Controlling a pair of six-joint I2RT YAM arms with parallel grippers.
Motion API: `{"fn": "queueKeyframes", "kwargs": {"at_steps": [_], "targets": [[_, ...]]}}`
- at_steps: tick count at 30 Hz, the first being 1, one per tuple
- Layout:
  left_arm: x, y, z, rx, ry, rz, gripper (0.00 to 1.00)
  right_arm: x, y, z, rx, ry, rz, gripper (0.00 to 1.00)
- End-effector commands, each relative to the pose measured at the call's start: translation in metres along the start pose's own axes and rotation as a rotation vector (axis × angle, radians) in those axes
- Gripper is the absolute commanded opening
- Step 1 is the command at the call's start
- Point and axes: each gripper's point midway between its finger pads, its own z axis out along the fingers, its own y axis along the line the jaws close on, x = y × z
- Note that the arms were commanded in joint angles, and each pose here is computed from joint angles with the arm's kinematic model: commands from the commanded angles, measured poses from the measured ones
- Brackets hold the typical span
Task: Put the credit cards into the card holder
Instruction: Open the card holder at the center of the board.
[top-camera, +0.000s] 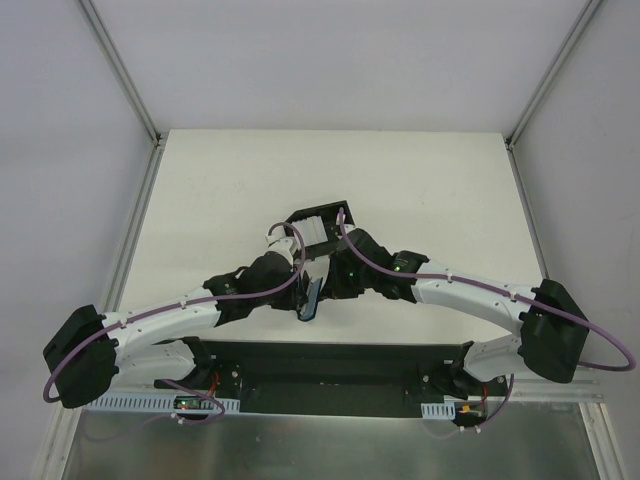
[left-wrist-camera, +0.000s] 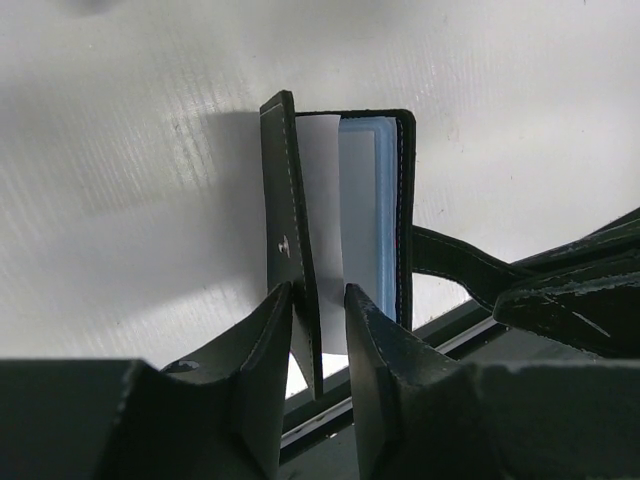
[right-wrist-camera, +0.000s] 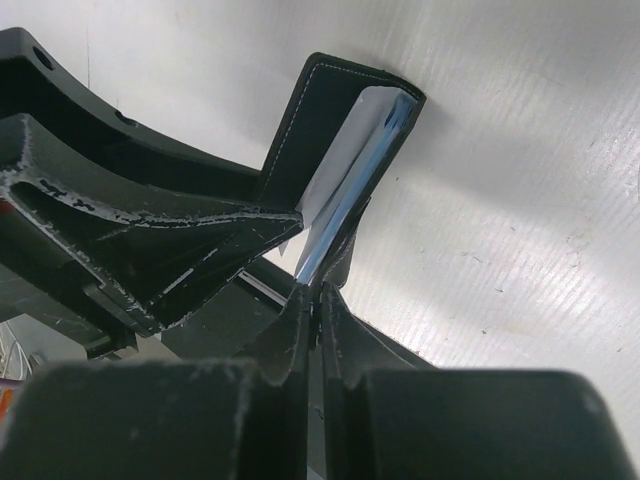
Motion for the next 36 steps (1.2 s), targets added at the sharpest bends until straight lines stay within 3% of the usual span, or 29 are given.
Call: {"fn": "queueKeyframes", "kwargs": {"at_steps": [1,5,11,26,30,36], "targets": [[-0.017,-0.013,-0.006,0.030,-0.056,0.033,0.29,-0.007,0.008,-0.009,-0.037,-0.029,-0.013,0.01],[-0.022,-0.013,-0.008,0.028,-0.077,0.039,0.34,-0.006,0.007,-0.007,-0.034,-0.021,-0.013,0.01],[-0.029,-0.013,-0.008,0.011,-0.098,0.037,0.32,-0.005,0.008,-0.006,-0.037,-0.014,-0.014,0.01],[-0.029,-0.010,-0.003,-0.017,-0.089,0.043,0.17,-0.004,0.007,-0.007,-0.034,-0.008,-0.019,0.01],[-0.027,-0.008,-0.003,-0.024,-0.084,0.047,0.01,-0.005,0.006,-0.007,-0.033,-0.010,-0.018,0.01],[-0.023,0.000,-0.003,-0.054,-0.074,0.056,0.00,-0.006,0.006,-0.008,-0.033,-0.014,-0.019,0.01]]}}
